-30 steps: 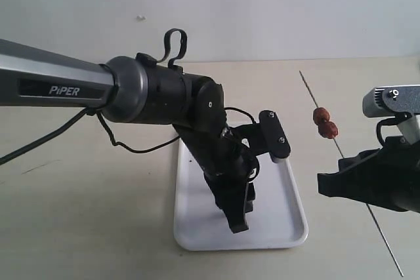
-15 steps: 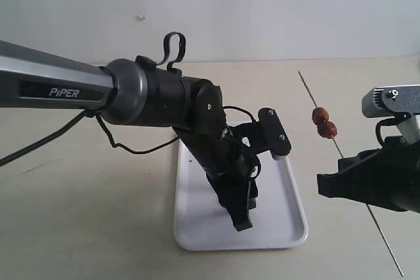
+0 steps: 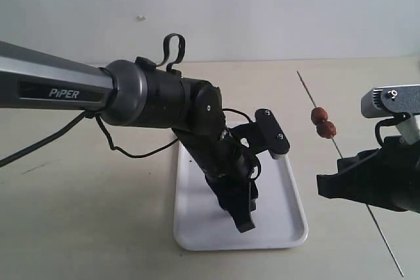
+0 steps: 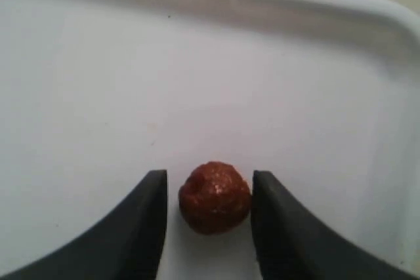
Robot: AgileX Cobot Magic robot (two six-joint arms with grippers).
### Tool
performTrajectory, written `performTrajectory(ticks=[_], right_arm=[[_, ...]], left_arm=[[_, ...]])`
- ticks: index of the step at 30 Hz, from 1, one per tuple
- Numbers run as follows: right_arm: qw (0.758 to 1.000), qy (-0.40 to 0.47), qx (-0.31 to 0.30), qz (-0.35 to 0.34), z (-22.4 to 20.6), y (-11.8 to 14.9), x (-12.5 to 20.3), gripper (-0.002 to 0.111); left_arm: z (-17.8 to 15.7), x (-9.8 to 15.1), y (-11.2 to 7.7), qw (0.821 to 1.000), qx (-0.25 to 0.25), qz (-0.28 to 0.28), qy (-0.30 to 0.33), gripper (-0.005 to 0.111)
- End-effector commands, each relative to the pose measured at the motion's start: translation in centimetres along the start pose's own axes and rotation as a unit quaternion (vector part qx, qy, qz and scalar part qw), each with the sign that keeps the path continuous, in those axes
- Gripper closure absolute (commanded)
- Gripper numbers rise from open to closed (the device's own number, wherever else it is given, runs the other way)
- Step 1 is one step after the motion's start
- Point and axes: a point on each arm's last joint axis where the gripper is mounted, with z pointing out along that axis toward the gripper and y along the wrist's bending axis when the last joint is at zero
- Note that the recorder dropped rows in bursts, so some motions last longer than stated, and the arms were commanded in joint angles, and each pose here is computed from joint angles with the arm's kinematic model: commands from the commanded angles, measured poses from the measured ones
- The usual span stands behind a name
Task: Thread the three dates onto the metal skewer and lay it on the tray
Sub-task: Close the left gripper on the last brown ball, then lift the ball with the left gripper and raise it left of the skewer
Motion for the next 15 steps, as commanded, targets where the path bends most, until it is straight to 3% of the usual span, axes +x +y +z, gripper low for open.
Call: performTrajectory(ticks=[1, 5, 10, 15], right_arm=[[1.0, -0.002, -0.004, -0.01, -0.11, 0.05, 0.04, 0.108], [1.0, -0.002, -0.004, -0.01, -0.11, 0.05, 0.04, 0.108], [1.0, -0.002, -0.004, -0.01, -0.11, 0.05, 0.04, 0.108], [1.0, -0.002, -0.004, -0.01, -0.11, 0.05, 0.04, 0.108]], left_arm=[[0.16, 0.11, -0.18, 1.0, 0.005, -0.009, 0.004, 0.065], [0.16, 0.1, -0.19, 1.0, 0.005, -0.01, 0.003, 0.066], [0.16, 0.09, -0.2, 1.0, 0.006, -0.012, 0.002, 0.085], [-0.35, 0.03, -0.32, 1.0, 0.015, -0.02, 0.003, 0.079]])
